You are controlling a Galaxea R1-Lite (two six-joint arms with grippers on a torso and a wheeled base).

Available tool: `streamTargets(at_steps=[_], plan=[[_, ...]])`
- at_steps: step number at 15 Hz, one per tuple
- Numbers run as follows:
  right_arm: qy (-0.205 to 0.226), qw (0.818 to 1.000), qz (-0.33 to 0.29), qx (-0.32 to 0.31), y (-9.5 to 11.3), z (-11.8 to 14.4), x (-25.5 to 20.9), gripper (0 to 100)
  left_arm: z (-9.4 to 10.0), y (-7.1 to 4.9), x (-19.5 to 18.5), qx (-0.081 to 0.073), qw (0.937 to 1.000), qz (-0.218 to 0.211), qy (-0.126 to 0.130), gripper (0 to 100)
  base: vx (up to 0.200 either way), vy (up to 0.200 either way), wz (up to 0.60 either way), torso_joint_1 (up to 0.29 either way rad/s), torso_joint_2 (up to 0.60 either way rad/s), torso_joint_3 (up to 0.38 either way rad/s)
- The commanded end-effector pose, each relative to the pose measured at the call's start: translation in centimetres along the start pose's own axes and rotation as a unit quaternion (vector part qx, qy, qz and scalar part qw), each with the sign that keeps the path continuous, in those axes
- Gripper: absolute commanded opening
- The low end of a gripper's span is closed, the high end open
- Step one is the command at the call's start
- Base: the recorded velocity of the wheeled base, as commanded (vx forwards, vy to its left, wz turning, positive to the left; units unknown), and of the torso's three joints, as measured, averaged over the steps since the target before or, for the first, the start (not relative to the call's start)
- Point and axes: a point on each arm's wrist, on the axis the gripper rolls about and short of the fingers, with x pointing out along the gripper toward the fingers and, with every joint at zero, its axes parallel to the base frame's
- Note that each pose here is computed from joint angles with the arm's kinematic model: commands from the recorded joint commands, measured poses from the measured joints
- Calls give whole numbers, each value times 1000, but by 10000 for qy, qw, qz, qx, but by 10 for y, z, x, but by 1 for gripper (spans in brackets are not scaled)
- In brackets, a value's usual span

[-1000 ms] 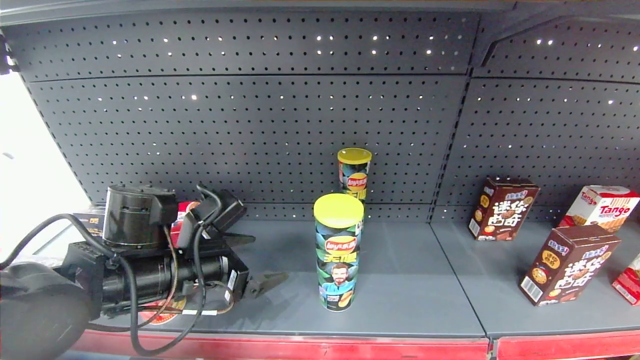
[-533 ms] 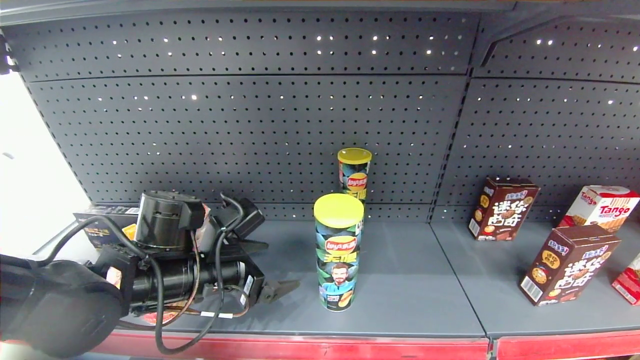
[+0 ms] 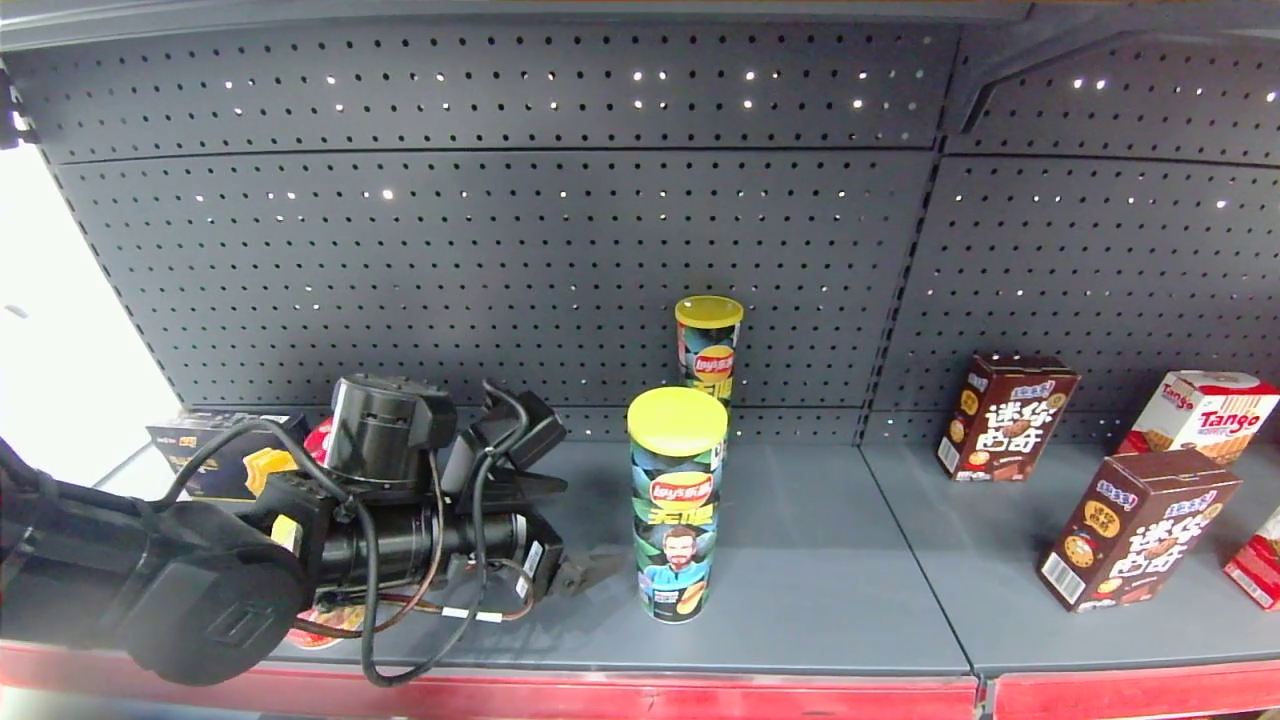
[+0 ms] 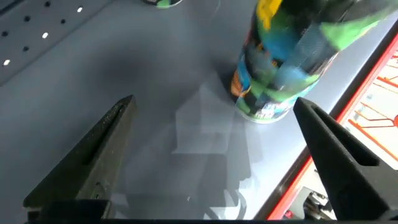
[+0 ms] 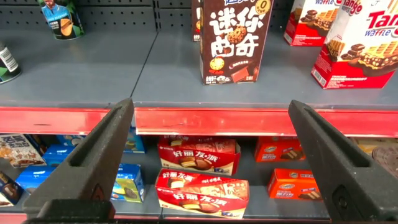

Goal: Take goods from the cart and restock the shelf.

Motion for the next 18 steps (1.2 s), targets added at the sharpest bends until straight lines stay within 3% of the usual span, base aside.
streamTargets(at_steps=[1, 7, 12, 18], plan=[[6, 10000, 1, -2, 0, 0, 0, 100, -1, 1, 6, 5, 10000, -12, 10, 100, 0, 0, 0, 0, 0, 0], [14, 10000, 1, -2, 0, 0, 0, 100, 0, 3, 11, 29, 10000, -4, -32, 100, 0, 0, 0, 0, 0, 0], [6, 10000, 1, -2, 0, 0, 0, 100, 3, 14, 9, 40, 9996, 164, -248, 100, 0, 0, 0, 0, 0, 0], [14, 10000, 1, -2, 0, 0, 0, 100, 0, 19, 22, 11, 9997, 184, -157, 100, 0, 0, 0, 0, 0, 0]])
